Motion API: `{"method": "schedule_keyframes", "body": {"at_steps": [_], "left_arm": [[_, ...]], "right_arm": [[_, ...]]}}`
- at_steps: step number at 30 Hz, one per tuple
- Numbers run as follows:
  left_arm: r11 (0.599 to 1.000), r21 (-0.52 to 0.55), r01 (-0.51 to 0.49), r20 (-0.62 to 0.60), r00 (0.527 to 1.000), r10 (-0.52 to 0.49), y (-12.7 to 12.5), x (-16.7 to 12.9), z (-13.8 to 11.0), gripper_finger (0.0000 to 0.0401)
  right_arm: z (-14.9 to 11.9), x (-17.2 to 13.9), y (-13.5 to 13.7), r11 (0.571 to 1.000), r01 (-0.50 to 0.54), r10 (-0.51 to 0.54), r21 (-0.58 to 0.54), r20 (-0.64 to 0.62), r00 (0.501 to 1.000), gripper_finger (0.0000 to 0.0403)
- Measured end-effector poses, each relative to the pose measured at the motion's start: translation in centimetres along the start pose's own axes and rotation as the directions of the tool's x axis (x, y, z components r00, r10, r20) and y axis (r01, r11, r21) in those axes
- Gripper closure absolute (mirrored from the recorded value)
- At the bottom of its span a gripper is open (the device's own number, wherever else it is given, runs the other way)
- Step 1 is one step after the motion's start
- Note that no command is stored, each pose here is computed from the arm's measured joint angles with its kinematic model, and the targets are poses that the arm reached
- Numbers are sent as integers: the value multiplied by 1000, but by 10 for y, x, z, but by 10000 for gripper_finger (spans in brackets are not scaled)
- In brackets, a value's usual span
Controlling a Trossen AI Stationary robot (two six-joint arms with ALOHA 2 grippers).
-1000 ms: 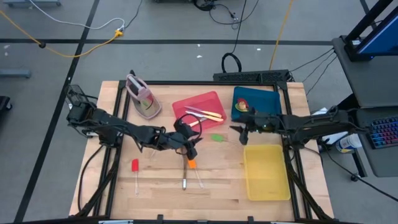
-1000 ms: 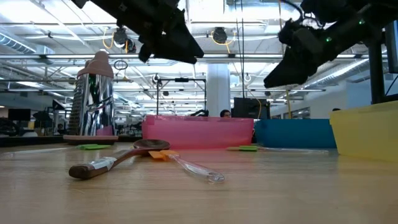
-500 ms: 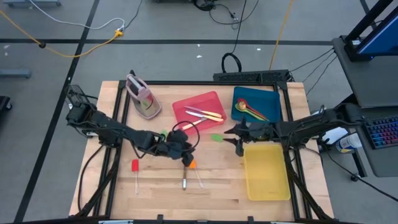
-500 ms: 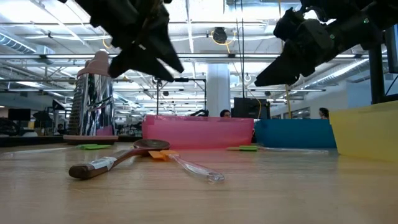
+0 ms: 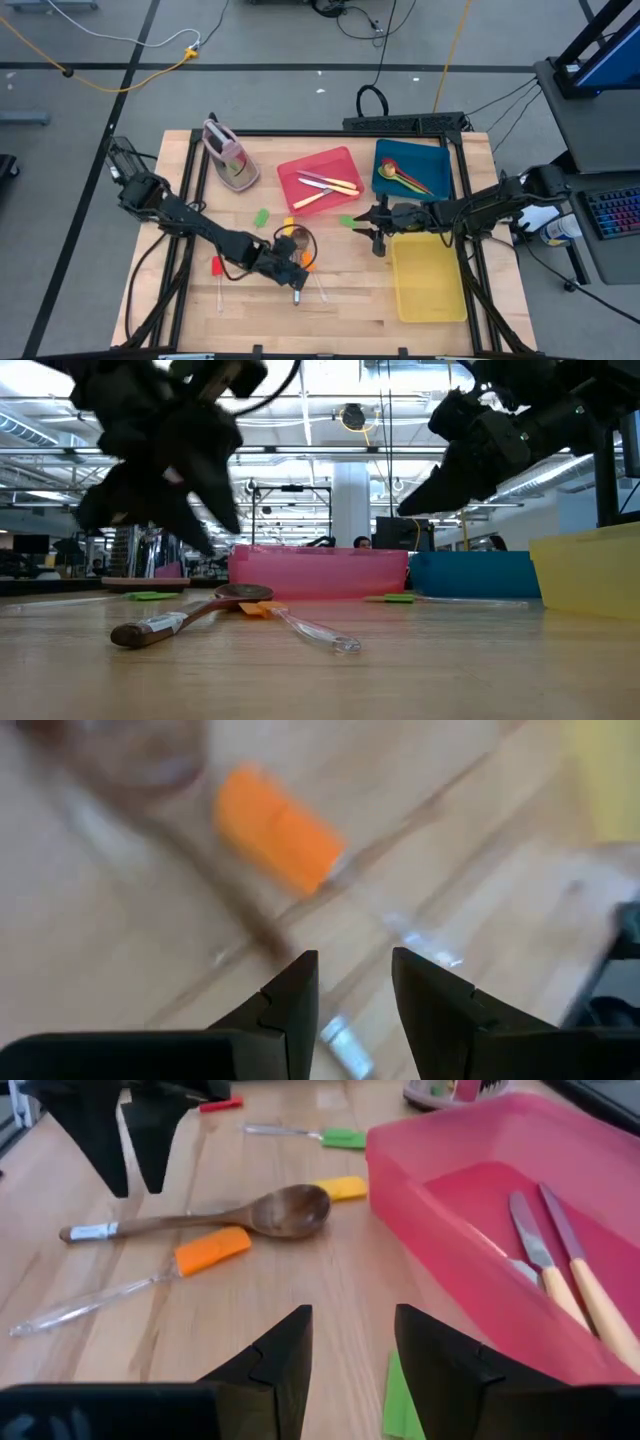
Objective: Pick & Place Kitchen Items
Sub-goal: Put the brown serving spoon into the blue bin
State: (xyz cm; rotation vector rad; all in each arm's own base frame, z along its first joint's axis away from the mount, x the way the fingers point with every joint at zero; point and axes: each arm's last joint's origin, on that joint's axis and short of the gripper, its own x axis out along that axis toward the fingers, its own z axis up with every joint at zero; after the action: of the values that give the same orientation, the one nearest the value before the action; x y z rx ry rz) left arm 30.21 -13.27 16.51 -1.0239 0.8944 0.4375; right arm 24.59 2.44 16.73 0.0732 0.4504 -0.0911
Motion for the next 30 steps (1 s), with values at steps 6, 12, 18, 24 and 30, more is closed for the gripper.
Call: {"method": "schedule_keyframes", "body": {"at_steps": [6, 12, 18, 24, 30], "left_arm": [[996, -31, -84, -51, 995, 82, 10, 19, -7, 270], [995, -37, -95, -43, 995, 93, 14, 36, -5, 270], [989, 3, -151, -57, 987, 151, 21, 39, -2, 270], [976, 22, -218, -62, 974, 219, 28, 38, -3, 274], [968, 17, -248, -61, 967, 249, 31, 38, 1, 339]], "right_arm": [[-1, 1, 0, 1000, 0, 0, 0, -2, 1000, 269], [-1, 1, 0, 1000, 0, 0, 20, -7, 1000, 271], [-2, 1, 0, 1000, 0, 0, 25, -9, 1000, 273], [-2, 1, 0, 1000, 0, 0, 25, -9, 1000, 273], [-2, 1, 0, 1000, 0, 1, 25, -9, 1000, 273]]}}
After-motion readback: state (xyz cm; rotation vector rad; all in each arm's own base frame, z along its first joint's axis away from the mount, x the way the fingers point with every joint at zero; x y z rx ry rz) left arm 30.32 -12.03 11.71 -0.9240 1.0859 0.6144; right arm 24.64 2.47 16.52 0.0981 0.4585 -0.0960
